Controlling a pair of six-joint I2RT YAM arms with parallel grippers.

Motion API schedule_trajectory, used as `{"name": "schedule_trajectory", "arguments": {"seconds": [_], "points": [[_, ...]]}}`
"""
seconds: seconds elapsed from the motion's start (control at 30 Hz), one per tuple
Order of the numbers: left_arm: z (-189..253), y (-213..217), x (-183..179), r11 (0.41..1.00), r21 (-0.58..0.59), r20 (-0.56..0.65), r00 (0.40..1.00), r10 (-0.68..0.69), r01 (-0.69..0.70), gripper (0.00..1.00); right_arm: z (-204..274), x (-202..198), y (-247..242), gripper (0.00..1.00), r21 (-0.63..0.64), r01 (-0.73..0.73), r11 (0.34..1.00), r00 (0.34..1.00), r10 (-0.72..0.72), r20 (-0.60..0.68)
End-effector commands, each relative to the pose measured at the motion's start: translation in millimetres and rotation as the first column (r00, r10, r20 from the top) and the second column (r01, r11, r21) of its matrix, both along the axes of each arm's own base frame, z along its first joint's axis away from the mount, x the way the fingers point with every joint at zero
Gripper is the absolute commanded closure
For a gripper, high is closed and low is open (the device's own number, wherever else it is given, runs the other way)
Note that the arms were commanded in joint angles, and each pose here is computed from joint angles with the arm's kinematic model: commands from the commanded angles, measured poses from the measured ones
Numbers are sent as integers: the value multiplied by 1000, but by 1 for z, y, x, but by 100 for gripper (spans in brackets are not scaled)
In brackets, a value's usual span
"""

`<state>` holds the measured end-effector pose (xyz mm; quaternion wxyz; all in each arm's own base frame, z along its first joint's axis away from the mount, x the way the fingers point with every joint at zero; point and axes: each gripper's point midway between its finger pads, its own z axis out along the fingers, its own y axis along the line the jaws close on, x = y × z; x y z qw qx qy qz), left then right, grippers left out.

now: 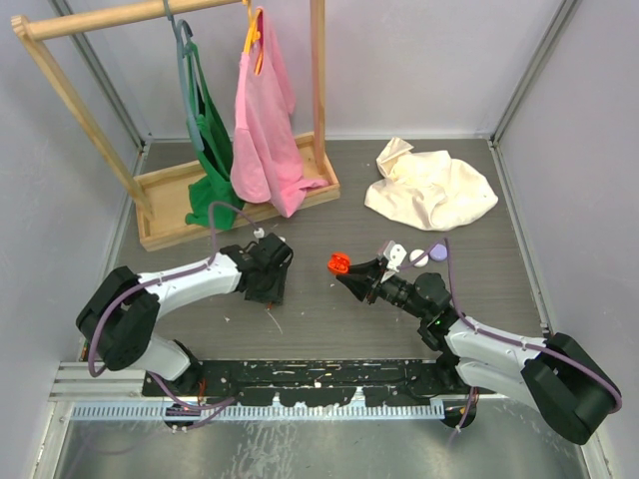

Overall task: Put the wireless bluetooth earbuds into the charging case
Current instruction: Move the earbud to the center of the board, then pick up the earbud from the center of the board.

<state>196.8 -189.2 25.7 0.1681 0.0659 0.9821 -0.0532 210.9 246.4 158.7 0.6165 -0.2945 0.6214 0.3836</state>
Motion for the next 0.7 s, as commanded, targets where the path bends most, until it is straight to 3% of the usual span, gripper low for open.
{"name": "schedule_trajectory", "arguments": {"seconds": [0.0,0.27,0.67], "points": [[13,-3,7,999,0,-20,999,-36,36,53,30,6,4,99,47,-2,999,997,-2,83],[9,-11,5,995,-3,-96,990,-98,98,54,30,7,4,99,48,-1,999,997,-3,82],[-2,-13,8,991,26,-138,983,-124,129,63,29,7,4,99,44,0,999,997,-4,80]]}}
